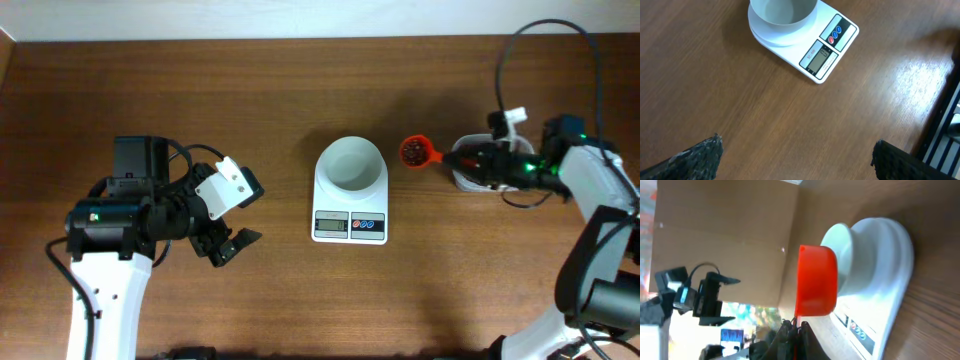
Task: Scoop and weigh 50g on scale
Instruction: 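Carry the filled scoop over the scale bowl and tip beans in, then tilt the red scoop further with the right gripper, emptying beans into bowl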
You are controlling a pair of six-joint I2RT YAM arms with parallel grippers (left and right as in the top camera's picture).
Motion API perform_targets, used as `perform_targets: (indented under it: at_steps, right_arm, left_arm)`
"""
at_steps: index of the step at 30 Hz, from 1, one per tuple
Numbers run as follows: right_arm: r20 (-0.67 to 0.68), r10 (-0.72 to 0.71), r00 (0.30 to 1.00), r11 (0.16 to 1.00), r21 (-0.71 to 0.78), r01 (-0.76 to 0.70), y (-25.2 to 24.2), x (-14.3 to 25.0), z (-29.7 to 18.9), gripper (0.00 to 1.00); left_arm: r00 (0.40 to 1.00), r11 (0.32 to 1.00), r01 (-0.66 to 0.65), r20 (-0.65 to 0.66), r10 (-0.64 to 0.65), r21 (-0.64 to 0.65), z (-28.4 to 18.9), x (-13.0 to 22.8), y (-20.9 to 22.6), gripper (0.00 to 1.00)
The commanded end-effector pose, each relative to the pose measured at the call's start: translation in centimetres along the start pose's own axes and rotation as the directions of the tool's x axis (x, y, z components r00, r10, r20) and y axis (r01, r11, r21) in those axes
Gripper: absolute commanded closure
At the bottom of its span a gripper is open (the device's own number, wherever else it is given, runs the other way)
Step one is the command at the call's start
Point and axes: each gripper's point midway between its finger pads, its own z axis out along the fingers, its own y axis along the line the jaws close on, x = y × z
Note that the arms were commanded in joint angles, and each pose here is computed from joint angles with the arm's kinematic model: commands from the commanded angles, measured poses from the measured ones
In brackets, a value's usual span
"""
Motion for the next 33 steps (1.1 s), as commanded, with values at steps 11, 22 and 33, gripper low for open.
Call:
perform_targets:
  at_steps: [11,22,33]
  right_arm:
    - [-0.147,-0.215,0.965,0.973,0.047,0.224,0.1,-0.3,9.1,0.96]
    - [-0.182,-0.646,0.742,0.751,0.025,0.66,-0.7,-0.6,9.6,0.96]
    - [-0.158,-0.701,0.696,0.711,-0.08,0.699,1.0,0.5,10.5,0.96]
  left_arm:
    - [1.0,1.0,0.005,0.027,-0.005,0.0,-0.4,-0.6,-0.1,0.01]
    - [1.0,1.0,0.006,0.027,-0.006,0.0,-0.4,-0.6,-0.1,0.01]
    - [1.0,1.0,0.006,0.027,-0.006,0.0,-0.4,-0.6,-0.1,0.01]
